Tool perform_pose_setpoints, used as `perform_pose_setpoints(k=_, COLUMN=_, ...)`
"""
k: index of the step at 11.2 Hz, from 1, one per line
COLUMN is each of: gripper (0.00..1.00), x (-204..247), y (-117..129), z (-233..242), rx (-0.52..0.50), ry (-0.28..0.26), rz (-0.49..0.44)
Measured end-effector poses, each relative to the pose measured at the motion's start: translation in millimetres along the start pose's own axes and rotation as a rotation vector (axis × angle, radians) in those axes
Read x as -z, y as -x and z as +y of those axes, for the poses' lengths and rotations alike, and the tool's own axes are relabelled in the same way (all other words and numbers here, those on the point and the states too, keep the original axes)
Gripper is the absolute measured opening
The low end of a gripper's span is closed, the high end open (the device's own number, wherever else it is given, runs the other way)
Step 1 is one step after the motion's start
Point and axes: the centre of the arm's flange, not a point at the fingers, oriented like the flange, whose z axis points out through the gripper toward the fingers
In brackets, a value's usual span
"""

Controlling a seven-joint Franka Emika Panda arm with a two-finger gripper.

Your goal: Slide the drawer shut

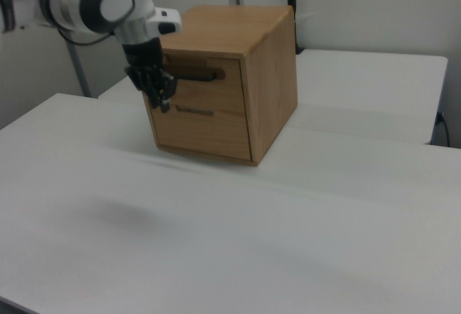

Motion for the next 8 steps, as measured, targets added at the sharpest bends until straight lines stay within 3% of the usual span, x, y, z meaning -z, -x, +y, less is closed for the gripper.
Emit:
perform_pose_setpoints(k=2, gripper=0.61, x=28.5, y=25.4, z=5.3, rx=0.016, ry=-0.008, rz=-0.056)
perform_pose_setpoints(k=5, gripper=1.0, x=36.2, y=35.1, z=6.7, rx=0.025, ry=-0.01, rz=-0.073)
perform_pose_setpoints(k=8, gripper=1.0, x=29.1, y=36.3, z=7.0, rx=0.028, ry=0.005, rz=-0.086)
